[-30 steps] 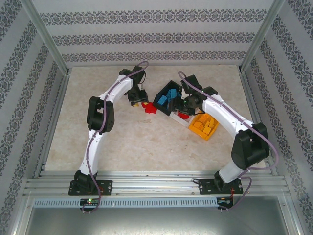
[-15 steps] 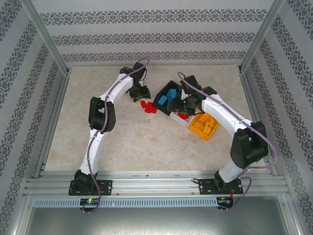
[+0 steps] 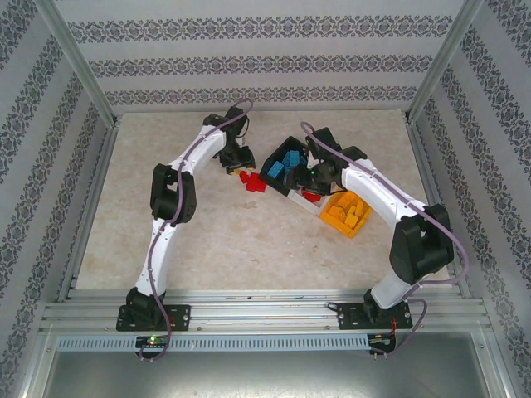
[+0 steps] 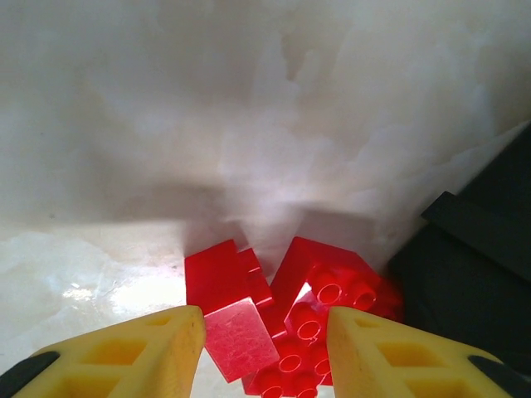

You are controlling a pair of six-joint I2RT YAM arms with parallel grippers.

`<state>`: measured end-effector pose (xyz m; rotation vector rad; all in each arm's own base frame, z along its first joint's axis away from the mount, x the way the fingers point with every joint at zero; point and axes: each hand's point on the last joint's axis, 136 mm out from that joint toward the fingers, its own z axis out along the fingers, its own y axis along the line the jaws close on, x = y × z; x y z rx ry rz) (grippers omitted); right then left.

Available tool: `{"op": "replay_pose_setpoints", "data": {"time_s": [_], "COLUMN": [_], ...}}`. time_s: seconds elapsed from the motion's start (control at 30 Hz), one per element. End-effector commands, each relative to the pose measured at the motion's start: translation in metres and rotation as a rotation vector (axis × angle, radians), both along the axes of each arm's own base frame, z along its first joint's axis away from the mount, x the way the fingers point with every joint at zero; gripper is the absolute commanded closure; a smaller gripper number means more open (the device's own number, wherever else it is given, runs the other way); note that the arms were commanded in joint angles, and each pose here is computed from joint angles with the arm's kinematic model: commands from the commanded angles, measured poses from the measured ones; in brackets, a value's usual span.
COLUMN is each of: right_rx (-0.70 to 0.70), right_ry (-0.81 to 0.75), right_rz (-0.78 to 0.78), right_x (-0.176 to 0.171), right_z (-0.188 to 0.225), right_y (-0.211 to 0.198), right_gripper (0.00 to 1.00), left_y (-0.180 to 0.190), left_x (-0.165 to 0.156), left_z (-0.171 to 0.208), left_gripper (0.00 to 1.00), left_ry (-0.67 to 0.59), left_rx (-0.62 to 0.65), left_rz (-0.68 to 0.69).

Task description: Sort the legos into containers by color

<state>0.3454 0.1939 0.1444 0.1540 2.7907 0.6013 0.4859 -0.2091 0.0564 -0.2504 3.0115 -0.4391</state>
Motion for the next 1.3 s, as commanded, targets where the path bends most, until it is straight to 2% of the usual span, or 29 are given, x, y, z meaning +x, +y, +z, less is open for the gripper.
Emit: {"op": "replay_pose_setpoints", "data": {"time_s": [0.0, 0.2, 0.57, 0.7, 0.77, 1.0, 1.27], "right_rx": [0.012, 0.029, 0.022, 0.019, 0.018, 0.030, 0.023], "right_ry": [0.009, 0.011, 0.009, 0.006, 0.002, 0.000, -0.007], "right_rz": [-0.014, -0.015, -0.014, -0.016, -0.020, -0.020, -0.019], "right_x": [0.004, 0.005, 0.003, 0.003, 0.003, 0.007, 0.007], "right_z": [0.000, -0.002, 0.000, 0.000, 0.000, -0.001, 0.000], "right_y": [0.000, 0.005, 0.006, 0.005, 0.005, 0.008, 0.004], "right_gripper": [0.42, 0.42, 0.42, 0.42, 0.42, 0.42, 0.42], "left_y": [0.017, 0.030, 0.036, 0.037, 0.039, 0.033, 0.014], "left_x": [-0.024, -0.040, -0.042, -0.048, -0.048, -0.043, -0.045], "left_z": [-0.019, -0.019, -0.028, -0.031, -0.024, 0.022, 0.056], "left_gripper": [0.54, 0.54, 0.54, 0.61, 0.64, 0.64, 0.64], "left_ry": [0.085, 0.102, 0.116, 0.138, 0.126, 0.048, 0.017], "left_rx": [0.072, 0.080, 0.074, 0.069, 0.061, 0.004, -0.093], "left_rz": [-0.013, 0.000, 0.003, -0.008, 0.000, 0.012, 0.021]}}
